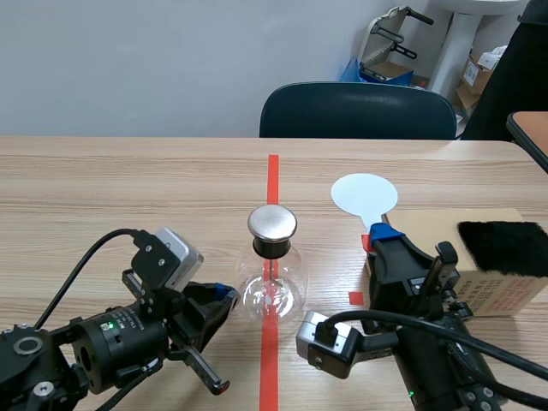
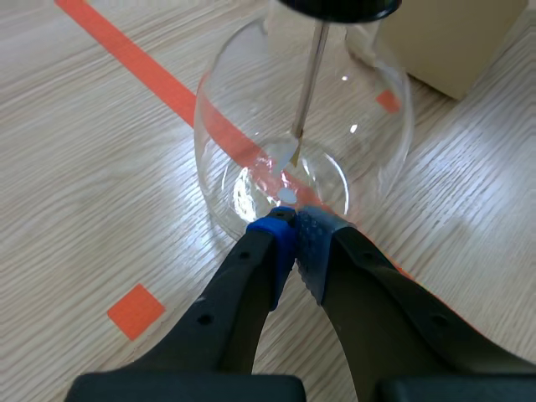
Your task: Do the electroscope experiment
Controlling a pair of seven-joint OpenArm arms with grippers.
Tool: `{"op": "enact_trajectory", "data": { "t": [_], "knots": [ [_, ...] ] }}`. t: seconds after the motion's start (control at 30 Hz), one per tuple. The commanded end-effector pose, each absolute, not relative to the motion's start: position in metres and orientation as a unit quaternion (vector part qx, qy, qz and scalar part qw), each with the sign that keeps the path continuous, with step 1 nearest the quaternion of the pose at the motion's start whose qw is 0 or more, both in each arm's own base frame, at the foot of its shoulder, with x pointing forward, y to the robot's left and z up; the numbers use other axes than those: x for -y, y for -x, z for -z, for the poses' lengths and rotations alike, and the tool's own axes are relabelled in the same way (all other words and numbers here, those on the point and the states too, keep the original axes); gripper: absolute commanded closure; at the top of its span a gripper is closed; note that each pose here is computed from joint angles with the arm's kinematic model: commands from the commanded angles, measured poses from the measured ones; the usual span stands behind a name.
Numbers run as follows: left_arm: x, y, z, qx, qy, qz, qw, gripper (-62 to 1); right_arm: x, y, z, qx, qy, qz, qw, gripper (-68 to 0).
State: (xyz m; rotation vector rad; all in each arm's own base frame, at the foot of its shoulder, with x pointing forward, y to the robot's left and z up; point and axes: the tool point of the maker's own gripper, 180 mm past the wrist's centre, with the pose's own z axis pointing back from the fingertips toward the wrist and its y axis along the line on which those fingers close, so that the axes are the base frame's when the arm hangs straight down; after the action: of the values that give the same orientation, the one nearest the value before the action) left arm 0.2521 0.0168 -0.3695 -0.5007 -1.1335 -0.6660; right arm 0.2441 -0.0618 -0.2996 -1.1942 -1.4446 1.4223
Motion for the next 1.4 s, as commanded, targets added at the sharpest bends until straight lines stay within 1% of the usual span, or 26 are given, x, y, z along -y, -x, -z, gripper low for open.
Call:
{"op": "enact_trajectory", "data": {
  "t": [0.0, 0.23, 0.37, 0.6, 0.8, 0.97, 1.03, 1.2, 1.37],
  "knots": [
    [-0.014, -0.253, 0.358, 0.534, 0.238, 0.306, 0.751, -1.7, 0.062, -0.247, 0.280, 0.594, 0.479, -0.529, 0.372, -1.5],
    [-0.018, -0.251, 0.360, 0.535, 0.230, 0.302, 0.755, -1.7, 0.061, -0.246, 0.280, 0.595, 0.477, -0.530, 0.371, -1.5],
    [-0.019, -0.249, 0.358, 0.551, 0.223, 0.297, 0.747, -1.7, 0.055, -0.245, 0.280, 0.602, 0.468, -0.537, 0.360, -1.5],
    [-0.018, -0.243, 0.360, 0.554, 0.213, 0.317, 0.740, -1.7, 0.038, -0.241, 0.270, 0.628, 0.448, -0.545, 0.331, -1.5],
    [-0.017, -0.241, 0.355, 0.568, 0.219, 0.310, 0.730, -1.7, 0.023, -0.235, 0.269, 0.643, 0.424, -0.562, 0.302, -1.5],
    [-0.017, -0.239, 0.356, 0.567, 0.219, 0.307, 0.732, -1.7, 0.009, -0.227, 0.271, 0.655, 0.399, -0.580, 0.274, -1.5],
    [-0.019, -0.240, 0.357, 0.569, 0.211, 0.305, 0.734, -1.7, 0.005, -0.224, 0.271, 0.659, 0.391, -0.585, 0.266, -1.5],
    [-0.030, -0.247, 0.362, 0.569, 0.175, 0.297, 0.746, -1.7, -0.002, -0.219, 0.272, 0.665, 0.377, -0.594, 0.250, -1.5],
    [-0.031, -0.249, 0.362, 0.571, 0.169, 0.295, 0.747, -1.7, -0.006, -0.216, 0.273, 0.669, 0.367, -0.600, 0.239, -1.5]
  ]
}}
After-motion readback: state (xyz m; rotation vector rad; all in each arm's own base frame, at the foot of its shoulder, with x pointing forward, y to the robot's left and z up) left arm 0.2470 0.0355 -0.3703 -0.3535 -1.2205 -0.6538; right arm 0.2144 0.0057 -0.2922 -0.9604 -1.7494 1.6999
